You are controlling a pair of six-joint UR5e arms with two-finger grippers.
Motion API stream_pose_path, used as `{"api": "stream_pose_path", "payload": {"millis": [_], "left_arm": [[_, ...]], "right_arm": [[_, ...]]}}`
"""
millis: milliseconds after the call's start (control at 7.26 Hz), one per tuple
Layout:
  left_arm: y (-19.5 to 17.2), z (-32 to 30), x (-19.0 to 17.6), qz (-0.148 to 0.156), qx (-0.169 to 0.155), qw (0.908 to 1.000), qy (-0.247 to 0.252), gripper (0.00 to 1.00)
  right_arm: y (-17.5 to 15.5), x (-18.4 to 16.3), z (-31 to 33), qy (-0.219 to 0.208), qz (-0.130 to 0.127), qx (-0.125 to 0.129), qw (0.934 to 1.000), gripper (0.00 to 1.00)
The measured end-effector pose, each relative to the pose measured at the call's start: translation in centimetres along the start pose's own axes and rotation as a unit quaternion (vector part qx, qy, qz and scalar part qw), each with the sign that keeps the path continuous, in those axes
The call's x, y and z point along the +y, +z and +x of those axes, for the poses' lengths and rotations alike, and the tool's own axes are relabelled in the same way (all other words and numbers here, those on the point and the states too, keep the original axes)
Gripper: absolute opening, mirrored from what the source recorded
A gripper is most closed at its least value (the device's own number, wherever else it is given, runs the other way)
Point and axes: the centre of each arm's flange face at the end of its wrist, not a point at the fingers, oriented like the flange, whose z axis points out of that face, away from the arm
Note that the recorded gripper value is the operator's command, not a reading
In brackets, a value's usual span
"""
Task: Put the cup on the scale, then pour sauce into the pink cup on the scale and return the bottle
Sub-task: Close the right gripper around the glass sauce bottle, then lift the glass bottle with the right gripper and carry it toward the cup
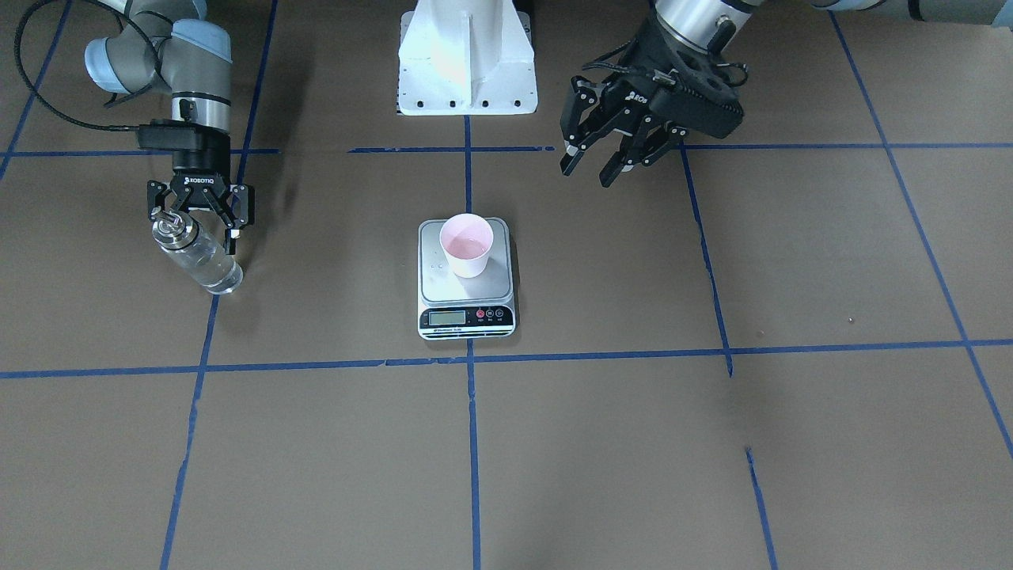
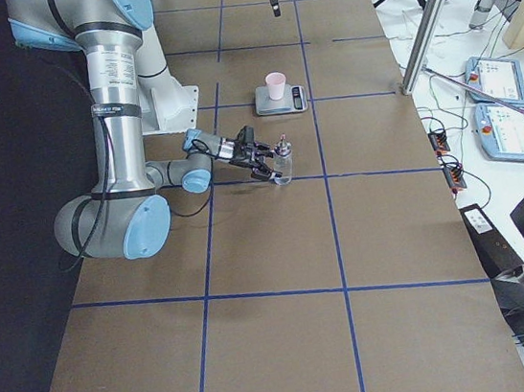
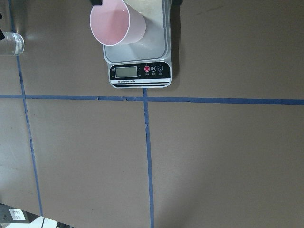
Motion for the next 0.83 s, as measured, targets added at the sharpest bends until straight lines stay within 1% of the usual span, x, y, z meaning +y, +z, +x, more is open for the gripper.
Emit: {"api": "stream_pose_path", "payload": {"millis": [827], "left_arm": [[-0.09,0.01,0.06,0.0,0.001,1.0,0.0,0.58]], "right_arm": [[0.29,0.43,-0.11,-0.018,0.012,0.001,0.9998,0.83]]}}
